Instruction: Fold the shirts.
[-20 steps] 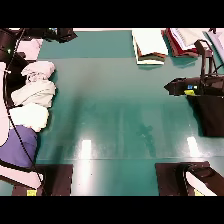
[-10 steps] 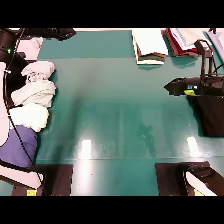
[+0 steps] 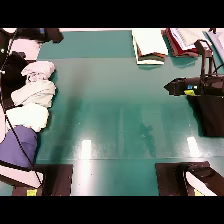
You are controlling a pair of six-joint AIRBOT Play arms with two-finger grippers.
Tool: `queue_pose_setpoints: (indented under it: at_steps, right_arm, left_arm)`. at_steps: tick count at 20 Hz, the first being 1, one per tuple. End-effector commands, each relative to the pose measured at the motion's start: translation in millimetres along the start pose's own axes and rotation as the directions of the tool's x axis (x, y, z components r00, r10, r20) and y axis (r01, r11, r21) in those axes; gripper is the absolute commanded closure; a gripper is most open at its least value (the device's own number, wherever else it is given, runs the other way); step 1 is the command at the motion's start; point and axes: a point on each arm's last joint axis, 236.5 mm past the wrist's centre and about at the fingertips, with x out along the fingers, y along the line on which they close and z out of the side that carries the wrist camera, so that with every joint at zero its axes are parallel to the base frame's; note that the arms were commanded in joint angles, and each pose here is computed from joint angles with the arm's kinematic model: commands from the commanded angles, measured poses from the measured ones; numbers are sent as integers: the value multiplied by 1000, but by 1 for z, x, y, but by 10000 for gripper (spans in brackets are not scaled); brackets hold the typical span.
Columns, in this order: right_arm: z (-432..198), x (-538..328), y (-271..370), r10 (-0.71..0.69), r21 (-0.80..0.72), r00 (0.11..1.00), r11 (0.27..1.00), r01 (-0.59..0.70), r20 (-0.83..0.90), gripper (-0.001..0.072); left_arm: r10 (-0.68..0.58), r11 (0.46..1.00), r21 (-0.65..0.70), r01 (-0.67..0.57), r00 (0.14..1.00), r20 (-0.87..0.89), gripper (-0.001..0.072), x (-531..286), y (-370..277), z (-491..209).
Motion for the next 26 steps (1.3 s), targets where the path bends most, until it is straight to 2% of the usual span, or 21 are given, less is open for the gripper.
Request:
queue_pose_setpoints:
  at_steps: [1,5,7,12,16,17,18,19,22,26]
  right_arm:
    - [0,0,1,1,-1,1000,1000,-1,0,697]
    - [-1,0,0,1,-1,1000,1000,-1,-3,697]
    - [-1,0,1,1,-1,1000,1000,-1,-3,697]
    - [-2,3,-1,1,3,1000,1000,0,-12,697]
    - [-10,16,-1,18,27,998,1000,-17,-61,697]
    - [-11,19,1,33,39,997,999,-30,-73,697]
    - [-13,22,3,47,51,995,998,-43,-85,697]
    - [-14,25,4,52,57,995,997,-47,-91,697]
    - [-10,21,5,52,52,996,997,-48,-67,697]
    - [30,-16,15,42,13,988,999,-44,147,698]
  left_arm:
    - [226,974,15,-226,965,-134,157,18,89,-48]
    - [254,955,-63,-289,911,-326,157,71,142,-133]
    - [255,945,-104,-312,895,-367,156,93,155,-157]
    - [268,940,-144,-310,930,-251,157,125,164,-143]
    - [274,940,-137,-314,929,-248,160,127,166,-143]
    - [275,939,-138,-314,931,-242,198,127,166,-141]
    - [275,939,-138,-314,930,-243,481,125,165,-140]
    - [274,939,-139,-314,929,-249,675,122,164,-140]
    - [277,937,-142,-318,927,-252,687,101,161,-123]
    - [292,951,-120,-286,956,35,688,6,133,3]
